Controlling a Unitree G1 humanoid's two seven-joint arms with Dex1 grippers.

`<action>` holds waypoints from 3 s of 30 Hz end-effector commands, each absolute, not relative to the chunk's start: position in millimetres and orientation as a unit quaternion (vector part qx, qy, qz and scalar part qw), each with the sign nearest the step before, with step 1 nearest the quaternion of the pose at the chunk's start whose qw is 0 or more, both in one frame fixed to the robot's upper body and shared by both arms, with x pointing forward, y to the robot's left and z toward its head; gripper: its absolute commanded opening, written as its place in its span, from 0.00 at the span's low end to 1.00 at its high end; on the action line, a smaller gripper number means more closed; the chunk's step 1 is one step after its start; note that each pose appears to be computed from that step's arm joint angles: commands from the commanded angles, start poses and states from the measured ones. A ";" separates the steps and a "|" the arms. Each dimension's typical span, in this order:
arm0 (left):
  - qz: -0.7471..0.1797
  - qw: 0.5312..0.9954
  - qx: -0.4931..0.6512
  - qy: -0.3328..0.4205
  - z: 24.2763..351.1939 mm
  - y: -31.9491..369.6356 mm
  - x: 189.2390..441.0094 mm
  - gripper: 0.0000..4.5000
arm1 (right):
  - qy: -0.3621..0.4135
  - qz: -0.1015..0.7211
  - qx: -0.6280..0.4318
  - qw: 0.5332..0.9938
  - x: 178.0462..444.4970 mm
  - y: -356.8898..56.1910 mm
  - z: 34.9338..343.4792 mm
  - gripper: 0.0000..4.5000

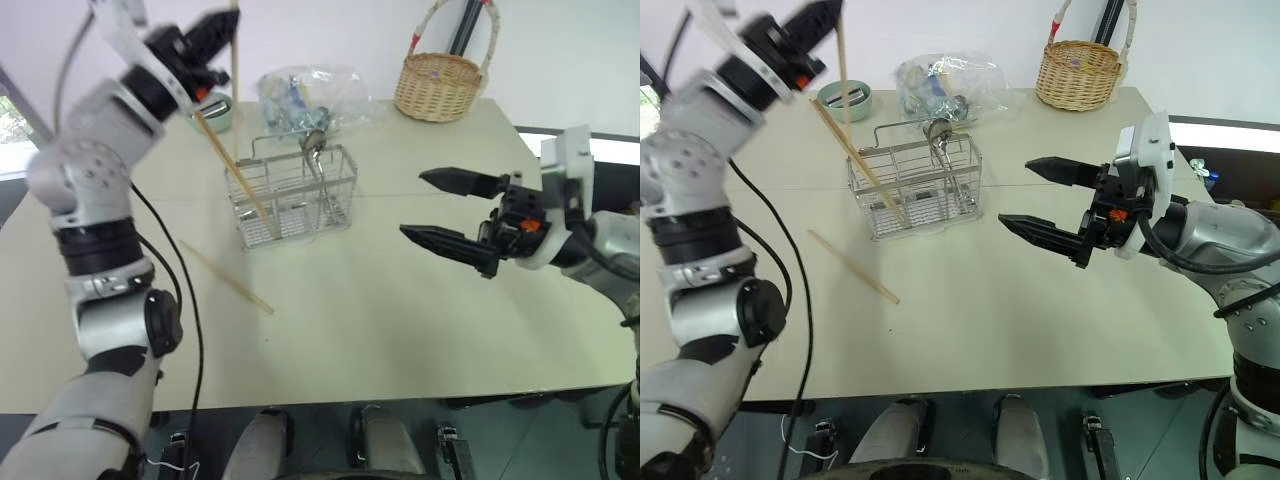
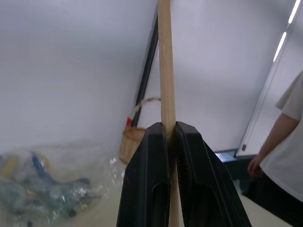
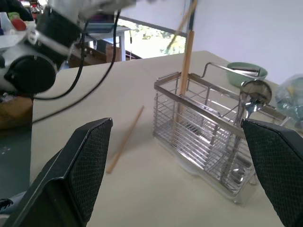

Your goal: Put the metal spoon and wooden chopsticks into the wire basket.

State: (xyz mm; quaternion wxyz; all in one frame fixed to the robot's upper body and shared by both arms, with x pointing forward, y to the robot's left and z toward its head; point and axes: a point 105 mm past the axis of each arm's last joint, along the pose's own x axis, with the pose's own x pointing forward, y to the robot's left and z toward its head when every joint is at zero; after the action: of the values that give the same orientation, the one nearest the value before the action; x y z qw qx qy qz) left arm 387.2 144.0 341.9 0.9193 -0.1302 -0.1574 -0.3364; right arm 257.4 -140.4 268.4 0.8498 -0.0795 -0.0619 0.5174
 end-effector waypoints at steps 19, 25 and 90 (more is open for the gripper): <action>-0.252 0.942 -0.058 -0.214 275.1 124.6 396.8 0.09 | -0.111 0.485 -0.053 0.866 266.8 -145.7 297.9 1.00; -0.244 0.944 -0.071 -0.211 272.8 129.0 392.9 0.72 | -0.111 0.483 -0.045 0.867 273.0 -148.0 299.2 1.00; 0.192 0.865 -0.200 0.417 113.9 215.5 374.3 0.98 | 0.004 0.614 -0.073 0.786 222.3 -116.4 225.7 1.00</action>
State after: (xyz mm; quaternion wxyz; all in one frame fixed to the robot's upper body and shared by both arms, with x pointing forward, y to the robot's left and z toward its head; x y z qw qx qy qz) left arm 371.8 218.3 116.6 0.8675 -0.1936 0.4147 0.1950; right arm 226.7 -118.0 220.1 0.7888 -0.0550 0.0203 0.6119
